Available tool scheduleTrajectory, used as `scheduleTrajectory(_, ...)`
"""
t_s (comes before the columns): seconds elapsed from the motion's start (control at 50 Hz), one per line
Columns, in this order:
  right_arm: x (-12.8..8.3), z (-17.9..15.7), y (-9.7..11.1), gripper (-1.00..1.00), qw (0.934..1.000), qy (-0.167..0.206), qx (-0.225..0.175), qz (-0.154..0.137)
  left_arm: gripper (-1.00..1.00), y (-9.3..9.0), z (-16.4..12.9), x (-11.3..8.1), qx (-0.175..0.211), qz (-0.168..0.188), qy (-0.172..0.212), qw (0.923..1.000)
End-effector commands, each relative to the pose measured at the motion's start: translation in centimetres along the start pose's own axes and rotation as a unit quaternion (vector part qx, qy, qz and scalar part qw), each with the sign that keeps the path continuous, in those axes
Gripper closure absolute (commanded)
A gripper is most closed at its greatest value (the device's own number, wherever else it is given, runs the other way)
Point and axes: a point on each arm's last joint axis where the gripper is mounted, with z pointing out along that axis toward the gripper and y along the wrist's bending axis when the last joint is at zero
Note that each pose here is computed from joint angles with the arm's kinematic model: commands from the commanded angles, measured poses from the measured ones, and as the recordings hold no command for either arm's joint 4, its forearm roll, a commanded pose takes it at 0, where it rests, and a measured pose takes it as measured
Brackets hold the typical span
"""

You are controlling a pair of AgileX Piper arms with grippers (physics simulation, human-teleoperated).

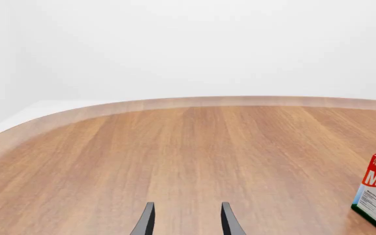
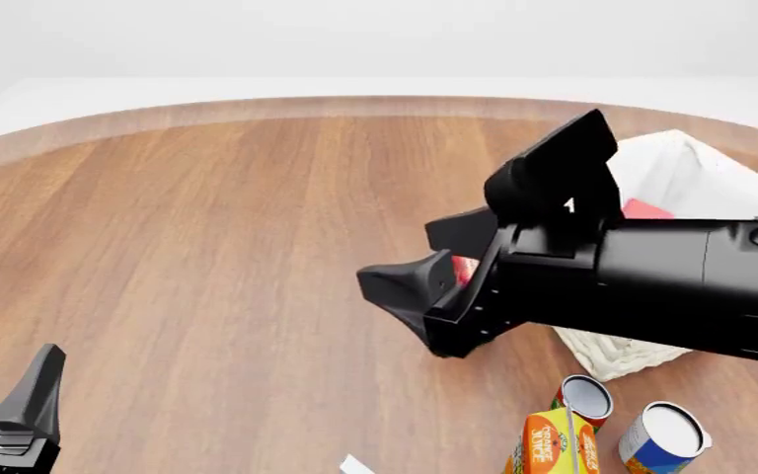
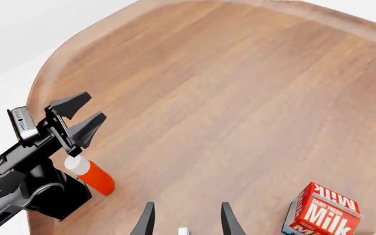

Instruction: Pick up the cream cheese box and the butter, and put them in the basket.

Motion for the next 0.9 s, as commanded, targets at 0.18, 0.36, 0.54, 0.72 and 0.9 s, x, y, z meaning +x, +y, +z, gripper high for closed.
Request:
scheduleTrajectory(0.18, 1.7, 1.8, 0.3, -1.00, 0.9996, 0.028, -0.005, 0.008, -1.00, 0.0, 0.0, 0.0, 0.000, 0.000, 0.000, 1.0000)
scheduleTrajectory(0.36, 2.6, 2.5, 0.1, -1.00, 0.9991, 0.041, -0.001, 0.012, -1.00, 0.0, 0.0, 0.0, 0.000, 0.000, 0.000, 1.0000)
scheduleTrajectory(0.54, 4.0, 3.9, -0.2, -1.00, 0.9980, 0.059, 0.003, 0.023, -1.00, 0.0, 0.0, 0.0, 0.000, 0.000, 0.000, 1.0000)
scheduleTrajectory(0.72, 4.6, 4.3, -0.3, -1.00, 0.9973, 0.067, 0.005, 0.029, -1.00, 0.0, 0.0, 0.0, 0.000, 0.000, 0.000, 1.0000)
scheduleTrajectory(0.9, 6.0, 5.0, -0.7, -1.00, 0.9958, 0.082, 0.012, 0.038, -1.00, 0.0, 0.0, 0.0, 0.000, 0.000, 0.000, 1.0000)
